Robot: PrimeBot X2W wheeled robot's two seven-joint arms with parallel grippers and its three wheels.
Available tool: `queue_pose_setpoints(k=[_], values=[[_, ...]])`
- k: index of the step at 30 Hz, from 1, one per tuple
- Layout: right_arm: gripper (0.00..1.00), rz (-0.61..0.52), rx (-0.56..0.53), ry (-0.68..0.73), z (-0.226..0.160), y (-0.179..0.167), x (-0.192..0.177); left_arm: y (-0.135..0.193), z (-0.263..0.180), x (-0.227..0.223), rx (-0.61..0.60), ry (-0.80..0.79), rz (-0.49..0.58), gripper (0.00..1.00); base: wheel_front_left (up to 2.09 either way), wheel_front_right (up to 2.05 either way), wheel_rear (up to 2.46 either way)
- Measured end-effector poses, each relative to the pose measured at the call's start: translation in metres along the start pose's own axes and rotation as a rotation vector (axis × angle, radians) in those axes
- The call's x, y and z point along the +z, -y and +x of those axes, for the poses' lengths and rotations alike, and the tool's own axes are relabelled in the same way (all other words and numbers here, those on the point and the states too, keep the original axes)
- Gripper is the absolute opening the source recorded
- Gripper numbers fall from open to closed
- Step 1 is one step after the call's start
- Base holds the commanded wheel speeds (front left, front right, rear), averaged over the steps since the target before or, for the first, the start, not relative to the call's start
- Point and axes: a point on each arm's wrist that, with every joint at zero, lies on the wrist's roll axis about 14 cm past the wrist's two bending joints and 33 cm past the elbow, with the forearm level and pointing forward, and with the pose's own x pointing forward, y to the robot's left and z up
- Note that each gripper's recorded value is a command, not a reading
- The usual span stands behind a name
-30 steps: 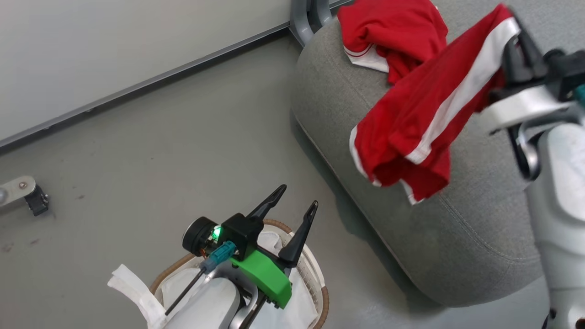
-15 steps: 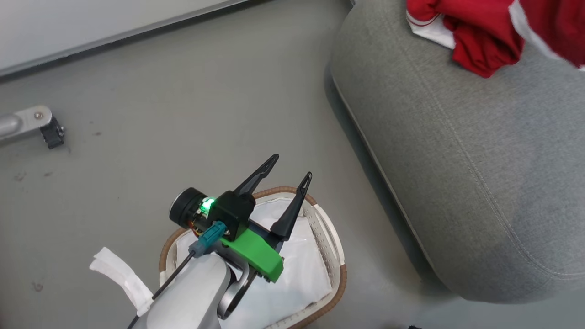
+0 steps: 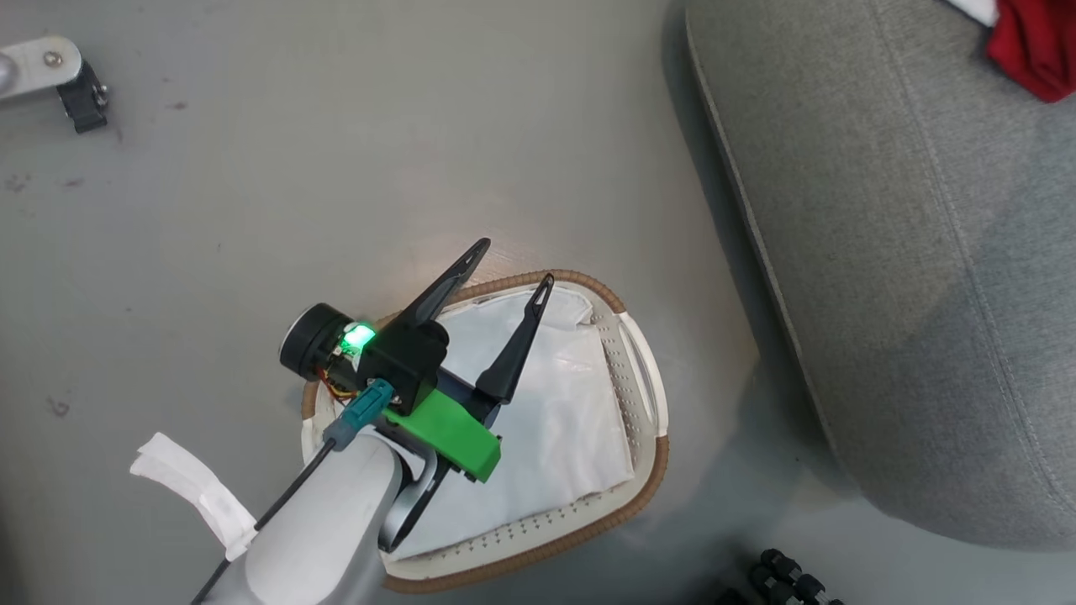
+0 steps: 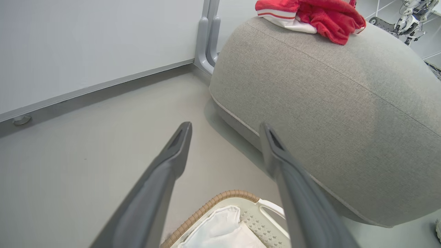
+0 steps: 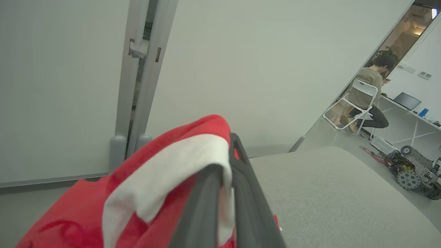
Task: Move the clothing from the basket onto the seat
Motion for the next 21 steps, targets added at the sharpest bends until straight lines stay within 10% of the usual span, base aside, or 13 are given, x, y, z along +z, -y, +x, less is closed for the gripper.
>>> queue_pose_setpoints(k=[11, 14, 16, 21], values=[[0.00, 0.009, 0.093, -0.210, -0.037, -0.061, -0.101, -0.016, 0.003, -0.024, 0.028, -0.034, -0.039, 1.00, 0.00, 0.00, 0.00], [0.44, 0.016, 0.093, -0.208, -0.046, -0.060, -0.100, -0.015, 0.005, -0.020, 0.025, -0.028, -0.032, 1.00, 0.00, 0.00, 0.00], [1.00, 0.016, 0.094, -0.209, -0.053, -0.058, -0.099, -0.012, 0.006, -0.016, 0.019, -0.021, -0.027, 1.00, 0.00, 0.00, 0.00], [1.00, 0.027, 0.104, -0.202, -0.069, -0.056, -0.094, -0.005, 0.008, -0.003, 0.006, 0.004, -0.014, 1.00, 0.00, 0.00, 0.00]])
